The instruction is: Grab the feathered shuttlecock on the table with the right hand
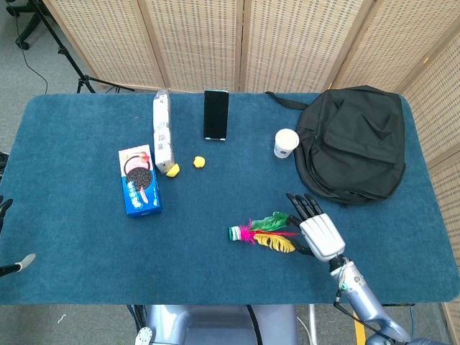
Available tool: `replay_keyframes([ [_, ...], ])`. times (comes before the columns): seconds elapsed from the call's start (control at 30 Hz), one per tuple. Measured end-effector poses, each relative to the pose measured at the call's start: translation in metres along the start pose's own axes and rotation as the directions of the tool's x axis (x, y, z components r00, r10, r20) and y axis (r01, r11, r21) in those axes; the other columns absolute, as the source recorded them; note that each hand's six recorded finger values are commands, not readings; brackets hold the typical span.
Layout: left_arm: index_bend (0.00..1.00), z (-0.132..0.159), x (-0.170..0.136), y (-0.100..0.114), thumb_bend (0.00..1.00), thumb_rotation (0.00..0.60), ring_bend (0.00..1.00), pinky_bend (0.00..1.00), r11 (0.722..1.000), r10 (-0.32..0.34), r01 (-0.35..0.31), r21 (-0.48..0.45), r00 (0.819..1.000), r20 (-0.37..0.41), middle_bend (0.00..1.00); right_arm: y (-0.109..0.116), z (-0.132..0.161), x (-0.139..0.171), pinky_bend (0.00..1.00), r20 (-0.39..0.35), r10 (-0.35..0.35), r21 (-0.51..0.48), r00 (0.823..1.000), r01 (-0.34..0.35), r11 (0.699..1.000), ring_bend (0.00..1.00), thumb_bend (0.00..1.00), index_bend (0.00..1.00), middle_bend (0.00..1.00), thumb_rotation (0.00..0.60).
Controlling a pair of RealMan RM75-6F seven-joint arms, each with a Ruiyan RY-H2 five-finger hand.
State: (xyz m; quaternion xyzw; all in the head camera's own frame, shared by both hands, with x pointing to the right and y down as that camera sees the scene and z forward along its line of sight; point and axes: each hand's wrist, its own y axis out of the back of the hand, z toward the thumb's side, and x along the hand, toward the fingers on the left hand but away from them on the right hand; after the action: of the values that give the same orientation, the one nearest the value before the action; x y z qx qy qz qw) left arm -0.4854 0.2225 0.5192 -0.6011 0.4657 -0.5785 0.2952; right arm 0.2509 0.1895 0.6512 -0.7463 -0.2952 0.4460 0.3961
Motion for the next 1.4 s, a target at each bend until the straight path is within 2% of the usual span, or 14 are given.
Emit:
replay_keyframes([
  [0.27, 0.0, -0.001, 0.001, 0.001, 0.0, 0.6, 0.0, 0.0, 1.0, 0.001, -0.001, -0.004, 1.0, -0.004, 0.0, -0.01, 0.003, -0.006, 0.0, 0.002, 0.011, 0.004, 1.0, -0.011, 1.0, 0.0, 0.36, 0.48, 0.0, 0.6],
  [0.67, 0.0, 0.0, 0.002, -0.001, 0.0, 0.6, 0.0, 0.0, 1.0, -0.007, 0.007, 0.001, 1.0, -0.003, 0.0, -0.015, -0.003, -0.01, 0.0, 0.009, 0.005, 0.012, 1.0, -0.005, 1.0, 0.0, 0.56, 0.6, 0.0, 0.6],
  [0.87, 0.0, 0.001, 0.001, -0.002, 0.0, 0.6, 0.0, 0.0, 1.0, -0.005, 0.005, 0.002, 1.0, -0.003, 0.0, -0.012, -0.001, -0.009, 0.0, -0.001, -0.008, 0.019, 1.0, 0.008, 1.0, 0.0, 0.57, 0.62, 0.0, 0.6],
  [1.1, 0.0, 0.0, 0.002, -0.002, 0.0, 0.6, 0.0, 0.0, 1.0, -0.009, 0.009, -0.001, 1.0, -0.003, 0.0, 0.008, -0.004, -0.007, 0.0, -0.013, -0.053, 0.073, 0.999, 0.054, 0.996, 0.0, 0.61, 0.63, 0.0, 0.6],
  [1.4, 0.0, 0.003, -0.002, -0.002, 0.0, 0.6, 0.0, 0.0, 1.0, -0.005, 0.005, 0.003, 1.0, 0.004, 0.0, 0.053, 0.0, 0.0, 0.0, -0.055, -0.152, 0.184, 0.987, 0.16, 0.97, 0.0, 0.62, 0.65, 0.0, 0.6],
])
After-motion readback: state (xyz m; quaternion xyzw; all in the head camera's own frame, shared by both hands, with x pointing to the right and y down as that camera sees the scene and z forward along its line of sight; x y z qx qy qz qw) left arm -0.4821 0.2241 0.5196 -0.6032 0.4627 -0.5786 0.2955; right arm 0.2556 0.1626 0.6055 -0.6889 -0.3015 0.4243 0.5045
